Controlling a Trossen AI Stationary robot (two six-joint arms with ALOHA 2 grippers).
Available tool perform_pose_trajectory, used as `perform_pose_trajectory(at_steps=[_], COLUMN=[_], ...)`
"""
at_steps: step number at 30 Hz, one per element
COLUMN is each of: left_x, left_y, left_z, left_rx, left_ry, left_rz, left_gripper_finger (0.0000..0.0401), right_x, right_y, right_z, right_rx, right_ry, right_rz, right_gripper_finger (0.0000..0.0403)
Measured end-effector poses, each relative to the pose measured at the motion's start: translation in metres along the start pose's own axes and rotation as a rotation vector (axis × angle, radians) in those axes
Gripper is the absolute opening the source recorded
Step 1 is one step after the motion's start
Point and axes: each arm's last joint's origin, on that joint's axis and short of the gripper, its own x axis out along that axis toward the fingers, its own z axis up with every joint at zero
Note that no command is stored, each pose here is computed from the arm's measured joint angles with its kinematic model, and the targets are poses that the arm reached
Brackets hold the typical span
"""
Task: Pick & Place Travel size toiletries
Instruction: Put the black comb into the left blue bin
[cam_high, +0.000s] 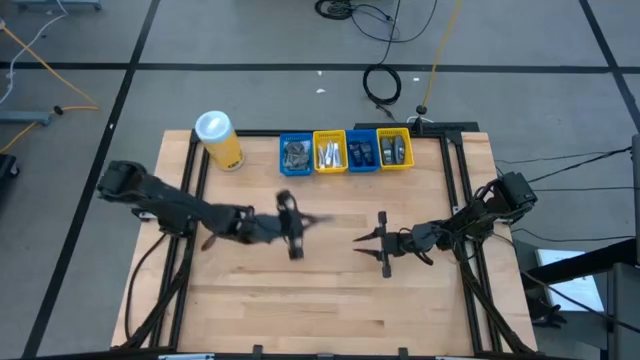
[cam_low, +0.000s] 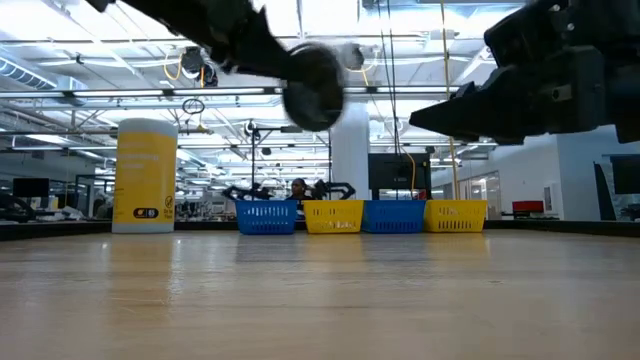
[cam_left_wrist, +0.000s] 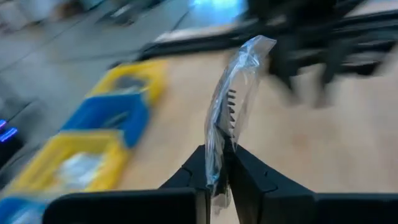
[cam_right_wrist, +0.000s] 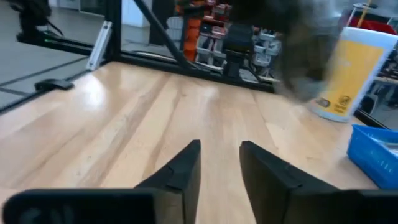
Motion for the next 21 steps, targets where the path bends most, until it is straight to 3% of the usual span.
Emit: perform_pose_trajectory(at_steps=[5,9,16,21], left_x=[-0.008,0.003,0.02,0.025], left_y=[0.058,0.109,0.192,0.224], left_z=[-0.002,-0.014,-0.042,-0.058], left_rx=[-0.09,-0.154,-0.334,-0.436], left_ry=[0.138,0.238,0.295,0.285], left_rz=[0.183,0.269,0.231,0.164], left_gripper_finger=[0.0011,0.002,0.0034,0.0014], right_x=[0.0,0.0,0.0,0.0], right_y=[0.0,0.0,0.0,0.0], right_z=[-0.001,-0.001,-0.002,-0.002], right_rx=[-0.011,-0.013,-0.017,-0.022], right_ry=[0.005,0.01,0.018,0.024], right_rz=[0.002,0.003,0.005,0.006], right_gripper_finger=[0.0124,0.0123,0.0115,0.0116])
